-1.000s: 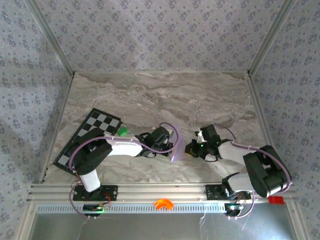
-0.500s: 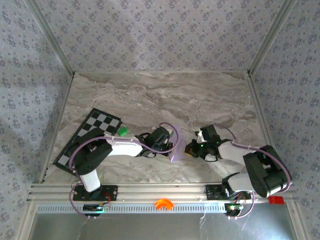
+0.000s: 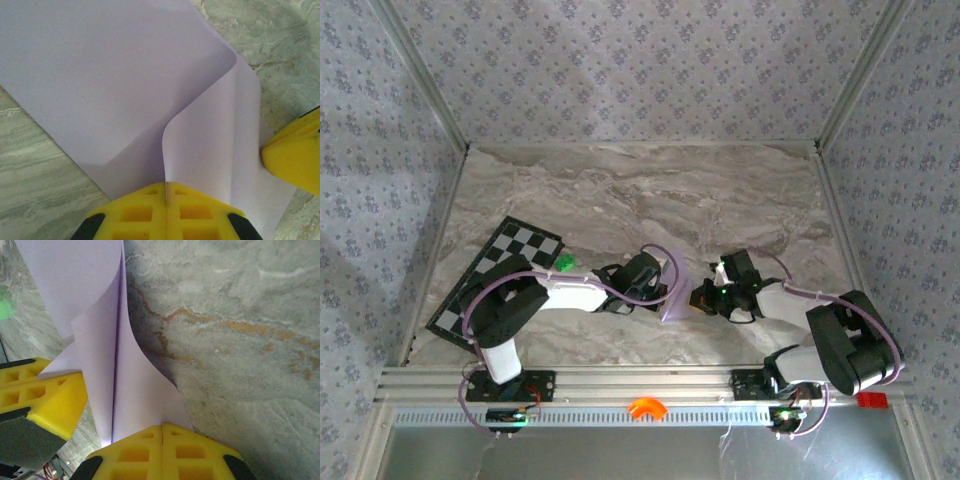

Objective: Fold a paper plane with a square sheet of paper (pick it up from the middle)

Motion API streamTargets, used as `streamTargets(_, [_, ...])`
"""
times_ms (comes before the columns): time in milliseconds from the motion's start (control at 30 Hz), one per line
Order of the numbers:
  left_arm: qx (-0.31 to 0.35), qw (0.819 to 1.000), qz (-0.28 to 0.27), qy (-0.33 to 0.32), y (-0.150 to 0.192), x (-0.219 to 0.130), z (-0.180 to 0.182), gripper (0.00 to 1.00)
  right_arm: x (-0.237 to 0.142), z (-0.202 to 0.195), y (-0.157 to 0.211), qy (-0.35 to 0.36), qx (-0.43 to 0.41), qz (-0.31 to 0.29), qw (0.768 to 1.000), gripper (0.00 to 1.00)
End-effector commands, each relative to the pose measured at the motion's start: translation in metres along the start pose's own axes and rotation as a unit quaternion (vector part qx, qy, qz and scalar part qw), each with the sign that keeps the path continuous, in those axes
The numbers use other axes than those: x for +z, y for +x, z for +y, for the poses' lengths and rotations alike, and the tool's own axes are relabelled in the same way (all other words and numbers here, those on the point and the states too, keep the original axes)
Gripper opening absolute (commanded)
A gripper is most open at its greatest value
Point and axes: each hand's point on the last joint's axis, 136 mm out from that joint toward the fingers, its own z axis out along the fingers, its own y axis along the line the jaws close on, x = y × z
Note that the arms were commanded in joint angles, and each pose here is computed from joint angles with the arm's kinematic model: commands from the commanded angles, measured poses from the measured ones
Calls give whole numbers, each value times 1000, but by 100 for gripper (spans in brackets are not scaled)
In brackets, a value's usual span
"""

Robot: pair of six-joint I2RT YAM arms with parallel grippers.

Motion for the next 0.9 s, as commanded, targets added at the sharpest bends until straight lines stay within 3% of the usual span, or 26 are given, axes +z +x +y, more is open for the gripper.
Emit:
streamTargets(0, [1, 1000, 20, -8, 10, 3, 7, 0, -1, -25, 10, 48, 22, 12, 999, 6])
streamTargets(267, [-5, 1000, 25, -11, 13, 3, 9, 0, -26, 30, -15, -45, -16, -44, 998, 15])
streamTargets(467, [-7, 1000, 25, -10, 12, 5, 9, 0, -22, 57, -16, -92, -27, -35, 995, 0])
streamTargets(867, [-9, 999, 30, -10, 15, 6, 9, 0, 2, 68, -20, -94, -21, -19, 995, 0])
